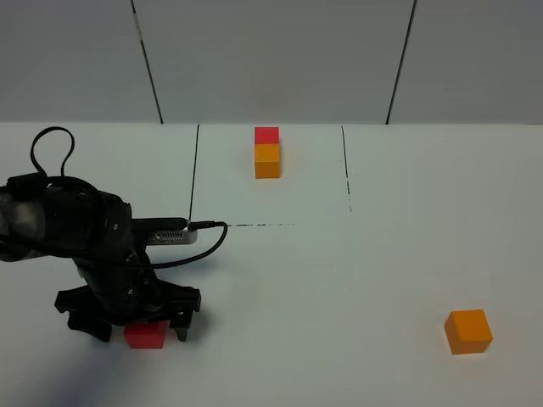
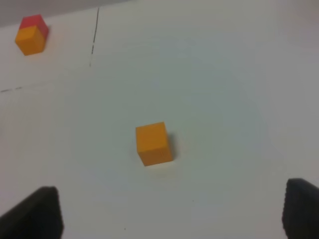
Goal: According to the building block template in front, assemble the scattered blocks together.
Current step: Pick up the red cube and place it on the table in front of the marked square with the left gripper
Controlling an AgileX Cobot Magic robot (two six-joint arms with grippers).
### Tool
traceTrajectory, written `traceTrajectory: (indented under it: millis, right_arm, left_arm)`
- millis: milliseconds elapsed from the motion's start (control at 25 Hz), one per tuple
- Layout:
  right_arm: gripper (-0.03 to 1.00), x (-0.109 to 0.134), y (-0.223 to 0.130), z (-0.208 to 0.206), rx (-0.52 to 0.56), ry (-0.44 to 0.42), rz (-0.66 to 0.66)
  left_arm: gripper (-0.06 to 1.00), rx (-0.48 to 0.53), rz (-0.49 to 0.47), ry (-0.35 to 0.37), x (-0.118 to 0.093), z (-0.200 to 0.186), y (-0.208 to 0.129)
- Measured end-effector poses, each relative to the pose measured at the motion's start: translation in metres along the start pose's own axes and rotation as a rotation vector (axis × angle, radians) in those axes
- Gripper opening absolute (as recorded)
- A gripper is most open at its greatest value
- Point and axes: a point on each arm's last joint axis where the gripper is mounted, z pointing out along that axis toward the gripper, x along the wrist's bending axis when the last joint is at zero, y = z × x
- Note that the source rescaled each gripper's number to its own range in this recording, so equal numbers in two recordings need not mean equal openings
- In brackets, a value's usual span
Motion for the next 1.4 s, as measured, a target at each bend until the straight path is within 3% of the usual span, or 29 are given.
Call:
traceTrajectory:
  millis: [320,600,760,960,1200,1320,1400]
  right_arm:
    - [0.79,0.000,0.000,0.000,0.000,0.000,0.000]
    - [0.79,0.000,0.000,0.000,0.000,0.000,0.000]
    - [0.79,0.000,0.000,0.000,0.000,0.000,0.000]
    - [0.79,0.000,0.000,0.000,0.000,0.000,0.000]
    - [0.79,0.000,0.000,0.000,0.000,0.000,0.000]
    - [0.79,0.000,0.000,0.000,0.000,0.000,0.000]
    - [0.79,0.000,0.000,0.000,0.000,0.000,0.000]
  left_arm:
    - [0.88,0.024,0.014,0.008,0.001,0.005,-0.001]
    - [0.72,0.052,0.031,0.031,0.002,0.010,0.000]
    - [0.49,0.055,0.037,0.041,0.002,0.010,0.000]
    - [0.00,0.064,0.004,0.044,0.003,0.010,-0.001]
    - [0.01,0.091,0.023,0.044,0.002,0.004,-0.001]
    - [0.01,0.092,0.099,0.029,-0.003,-0.020,0.005]
    - [0.01,0.039,0.192,0.007,-0.008,-0.050,0.014]
